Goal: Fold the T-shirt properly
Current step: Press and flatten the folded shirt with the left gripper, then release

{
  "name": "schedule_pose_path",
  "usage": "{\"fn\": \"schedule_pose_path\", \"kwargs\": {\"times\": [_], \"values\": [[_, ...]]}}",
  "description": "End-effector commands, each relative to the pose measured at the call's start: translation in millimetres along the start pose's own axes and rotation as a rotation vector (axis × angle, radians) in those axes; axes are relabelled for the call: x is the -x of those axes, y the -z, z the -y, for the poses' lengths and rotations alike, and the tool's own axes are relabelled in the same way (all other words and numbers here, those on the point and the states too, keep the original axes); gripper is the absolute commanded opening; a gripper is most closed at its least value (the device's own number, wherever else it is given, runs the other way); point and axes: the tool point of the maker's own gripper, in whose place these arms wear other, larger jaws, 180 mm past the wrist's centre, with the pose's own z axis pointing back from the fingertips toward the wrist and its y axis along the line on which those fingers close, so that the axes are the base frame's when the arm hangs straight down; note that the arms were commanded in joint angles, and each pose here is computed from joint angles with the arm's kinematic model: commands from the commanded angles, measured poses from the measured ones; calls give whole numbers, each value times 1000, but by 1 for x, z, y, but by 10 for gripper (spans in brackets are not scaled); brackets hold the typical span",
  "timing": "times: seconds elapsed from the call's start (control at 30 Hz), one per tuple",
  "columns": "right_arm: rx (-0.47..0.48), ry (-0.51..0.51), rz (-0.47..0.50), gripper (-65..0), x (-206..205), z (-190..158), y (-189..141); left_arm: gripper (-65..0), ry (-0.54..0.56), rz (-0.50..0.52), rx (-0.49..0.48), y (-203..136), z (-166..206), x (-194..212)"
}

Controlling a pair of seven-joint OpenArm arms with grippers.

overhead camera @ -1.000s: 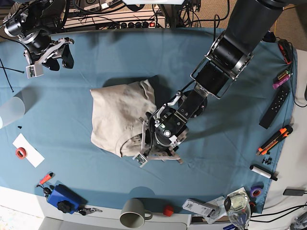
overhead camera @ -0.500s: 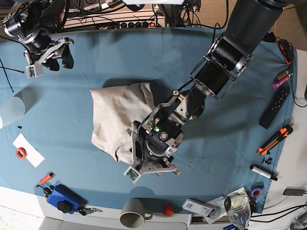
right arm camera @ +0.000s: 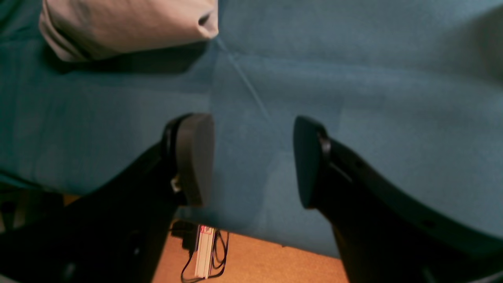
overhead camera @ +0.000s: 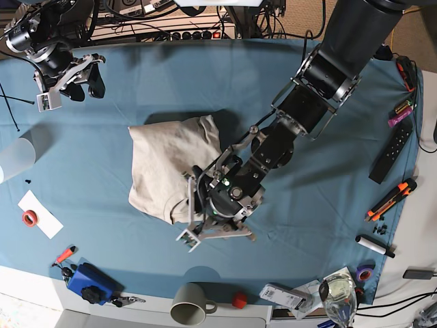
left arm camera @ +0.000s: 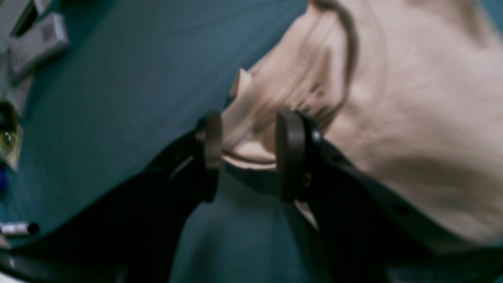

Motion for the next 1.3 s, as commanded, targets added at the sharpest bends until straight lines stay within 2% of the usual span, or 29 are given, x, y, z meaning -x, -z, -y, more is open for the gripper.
{"fn": "schedule_pose_path", "kwargs": {"times": [0.0, 0.1, 0.2, 0.27, 0.33, 0.47, 0.6, 0.7, 0.8, 1.1, 1.2, 1.27], "values": [[-2, -26, 40, -330, -11, -1, -4, -418, 6, 97, 19, -16, 3, -35], [8, -28, 32, -330, -10, 1, -4, -419, 12, 134, 131, -21, 31, -35], [15, -30, 32, -330, -10, 2, -4, -419, 2, 157, 293, -21, 70, -24], [15, -30, 36, -330, -10, 2, -4, -419, 10, 179, 354, -22, 88, -17], [15, -30, 36, -330, -10, 2, -4, -419, -13, 202, 365, -19, 96, -9], [15, -30, 35, -330, -10, 2, -4, -420, -39, 193, 327, 1, 100, 17], [15, -30, 33, -330, -10, 2, -4, -420, -70, 83, 339, 28, 107, 55], [15, -30, 35, -330, -10, 2, -4, -420, -62, -9, 384, 40, 121, 81], [15, -30, 36, -330, -10, 2, -4, -420, -54, -21, 404, 40, 129, 79], [15, -31, 51, -330, -13, 2, -4, -420, -38, 146, 282, 0, 90, -9], [15, -31, 59, -330, -15, 2, -4, -420, -6, 164, 152, -12, 62, -26], [15, -31, 58, -330, -14, 2, -4, -420, -36, 158, 44, -16, 34, -28]]}}
